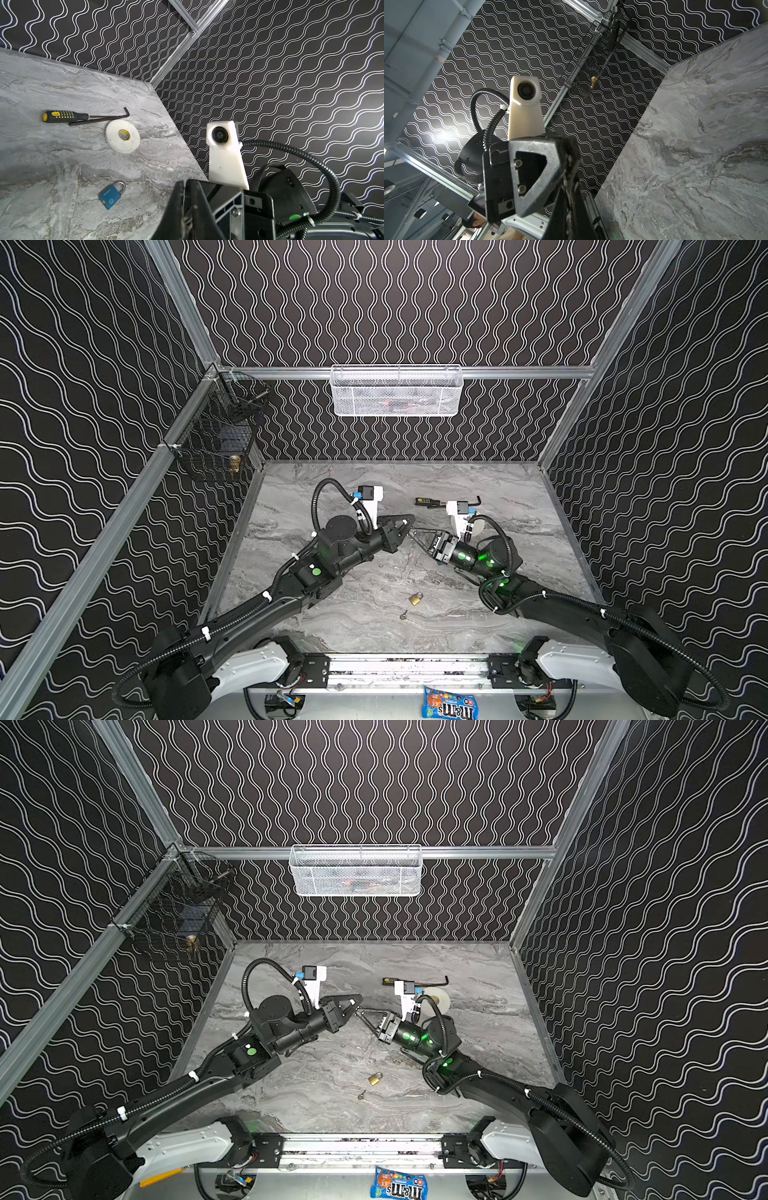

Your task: Unlock with the key

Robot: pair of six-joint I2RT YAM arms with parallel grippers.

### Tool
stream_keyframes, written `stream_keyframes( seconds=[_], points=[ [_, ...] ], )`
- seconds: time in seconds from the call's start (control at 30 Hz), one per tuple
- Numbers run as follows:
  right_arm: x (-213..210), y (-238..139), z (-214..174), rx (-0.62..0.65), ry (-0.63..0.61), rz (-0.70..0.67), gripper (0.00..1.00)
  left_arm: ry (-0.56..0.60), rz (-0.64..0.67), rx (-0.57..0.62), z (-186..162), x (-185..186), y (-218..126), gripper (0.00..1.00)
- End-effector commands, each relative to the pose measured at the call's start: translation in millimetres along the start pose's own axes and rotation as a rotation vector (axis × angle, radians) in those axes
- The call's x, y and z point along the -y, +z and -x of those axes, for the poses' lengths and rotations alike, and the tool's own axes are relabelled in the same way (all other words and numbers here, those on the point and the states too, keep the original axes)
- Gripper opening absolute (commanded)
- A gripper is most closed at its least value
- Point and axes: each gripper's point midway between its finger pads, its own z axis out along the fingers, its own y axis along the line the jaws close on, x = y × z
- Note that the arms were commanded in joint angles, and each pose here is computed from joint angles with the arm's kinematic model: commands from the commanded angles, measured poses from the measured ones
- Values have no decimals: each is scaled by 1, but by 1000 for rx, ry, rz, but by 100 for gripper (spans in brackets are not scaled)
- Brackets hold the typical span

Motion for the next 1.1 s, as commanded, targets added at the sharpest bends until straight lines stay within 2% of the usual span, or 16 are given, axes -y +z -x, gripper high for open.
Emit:
stream_keyframes(
  seconds=[0.0,0.17,0.33,0.43,0.5,0.6,0.73,0.9,1.07],
  points=[
    [-11,-1,6,25,-16,40,0,18,-47,41,11,12,-2,2],
    [-11,-2,6,25,-47,19,0,32,-31,34,9,10,-4,0],
    [-13,-3,6,5,-114,-12,30,70,-38,10,6,12,-5,0],
    [-11,-7,5,-23,-178,-68,58,156,-31,-32,3,14,-6,0],
    [-5,-11,4,-58,-201,-128,65,210,-22,-73,1,15,-6,0],
    [-11,-17,2,-120,-252,-113,72,256,-40,-128,-3,22,-6,0],
    [-15,-22,-4,-247,-286,-88,70,276,-84,-152,-3,31,-4,0],
    [-28,-26,-4,-298,-321,-35,64,273,-98,-166,-5,33,-2,0],
    [-24,-27,-2,-304,-338,-51,44,261,-99,-152,-4,32,-1,0]
  ],
)
